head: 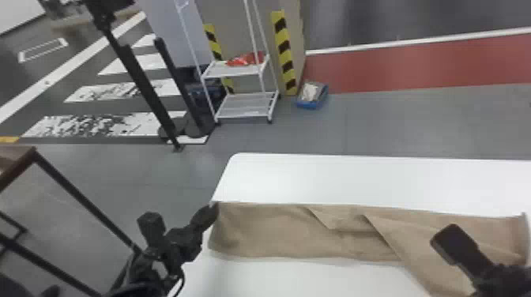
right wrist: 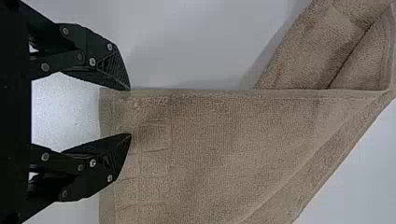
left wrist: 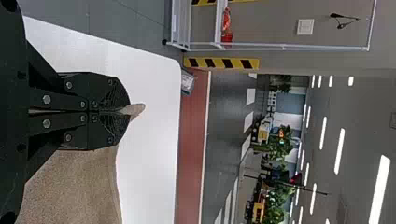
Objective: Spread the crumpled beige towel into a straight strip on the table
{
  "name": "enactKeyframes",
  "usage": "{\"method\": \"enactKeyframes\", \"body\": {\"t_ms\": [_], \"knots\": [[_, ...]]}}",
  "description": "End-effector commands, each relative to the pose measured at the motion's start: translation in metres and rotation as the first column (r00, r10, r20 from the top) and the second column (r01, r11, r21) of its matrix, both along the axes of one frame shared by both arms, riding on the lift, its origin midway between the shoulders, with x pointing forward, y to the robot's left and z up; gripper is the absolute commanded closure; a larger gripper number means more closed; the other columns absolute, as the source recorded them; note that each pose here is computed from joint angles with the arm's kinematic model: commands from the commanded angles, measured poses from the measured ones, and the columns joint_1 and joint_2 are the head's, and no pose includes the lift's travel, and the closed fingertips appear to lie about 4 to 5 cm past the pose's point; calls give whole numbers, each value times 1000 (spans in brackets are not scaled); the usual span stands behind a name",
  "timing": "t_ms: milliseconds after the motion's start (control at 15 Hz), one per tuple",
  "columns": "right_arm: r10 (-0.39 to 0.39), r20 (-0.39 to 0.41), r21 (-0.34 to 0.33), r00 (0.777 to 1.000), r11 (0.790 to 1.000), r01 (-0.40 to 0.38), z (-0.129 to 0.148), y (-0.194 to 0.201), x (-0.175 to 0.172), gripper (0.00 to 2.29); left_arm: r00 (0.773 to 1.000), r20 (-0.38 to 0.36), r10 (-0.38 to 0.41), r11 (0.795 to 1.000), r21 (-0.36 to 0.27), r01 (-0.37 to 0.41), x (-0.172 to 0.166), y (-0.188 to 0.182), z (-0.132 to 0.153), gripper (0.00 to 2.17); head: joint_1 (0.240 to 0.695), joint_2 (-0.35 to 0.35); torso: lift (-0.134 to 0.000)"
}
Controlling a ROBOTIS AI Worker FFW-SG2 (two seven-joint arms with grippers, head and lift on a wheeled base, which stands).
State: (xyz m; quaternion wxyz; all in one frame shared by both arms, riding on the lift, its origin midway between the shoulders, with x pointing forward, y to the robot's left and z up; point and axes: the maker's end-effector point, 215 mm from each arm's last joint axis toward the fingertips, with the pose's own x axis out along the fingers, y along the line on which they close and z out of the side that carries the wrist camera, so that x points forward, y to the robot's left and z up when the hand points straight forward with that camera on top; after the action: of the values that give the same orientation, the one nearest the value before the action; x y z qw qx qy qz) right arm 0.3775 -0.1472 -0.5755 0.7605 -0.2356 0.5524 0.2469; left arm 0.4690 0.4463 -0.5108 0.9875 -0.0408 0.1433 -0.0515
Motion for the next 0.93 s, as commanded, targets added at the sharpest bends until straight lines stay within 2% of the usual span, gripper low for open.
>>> {"method": "enactKeyframes", "body": {"t_ms": [0, 133, 200, 333, 533, 667, 867], "knots": [[-6, -1, 0, 1000, 1000, 6, 0, -3, 0, 653, 1000, 1, 3, 1000, 0, -3, 0, 1, 0, 1700, 695, 350, 0], [-16, -3, 4, 1000, 1000, 17, -1, -6, 0, 1109, 1000, 1, 3, 1000, 2, -3, 0, 2, 1, 1700, 695, 350, 0], [-19, -4, 6, 1000, 1000, 19, -2, -7, 0, 1264, 1000, 1, 3, 1000, 0, -3, 0, 1, 0, 1700, 695, 350, 0], [-30, 4, 16, 1000, 999, 30, -1, -11, -1, 1430, 1000, 0, 1, 1000, 1, -1, 0, 0, 0, 1700, 695, 350, 0], [-76, 43, 121, 996, 990, 70, 16, -15, 1, 1477, 1000, 8, 0, 1000, 6, 0, 0, 1, 2, 1700, 695, 350, 0], [-123, 81, 214, 989, 971, 103, 37, -27, 4, 1477, 1000, 8, -1, 1000, 5, 1, 0, 1, 2, 1700, 695, 350, 0], [-191, 107, 306, 976, 940, 151, 60, -52, 2, 1477, 999, 26, -23, 1000, 8, 23, 0, -4, 8, 1700, 695, 344, 0]]}}
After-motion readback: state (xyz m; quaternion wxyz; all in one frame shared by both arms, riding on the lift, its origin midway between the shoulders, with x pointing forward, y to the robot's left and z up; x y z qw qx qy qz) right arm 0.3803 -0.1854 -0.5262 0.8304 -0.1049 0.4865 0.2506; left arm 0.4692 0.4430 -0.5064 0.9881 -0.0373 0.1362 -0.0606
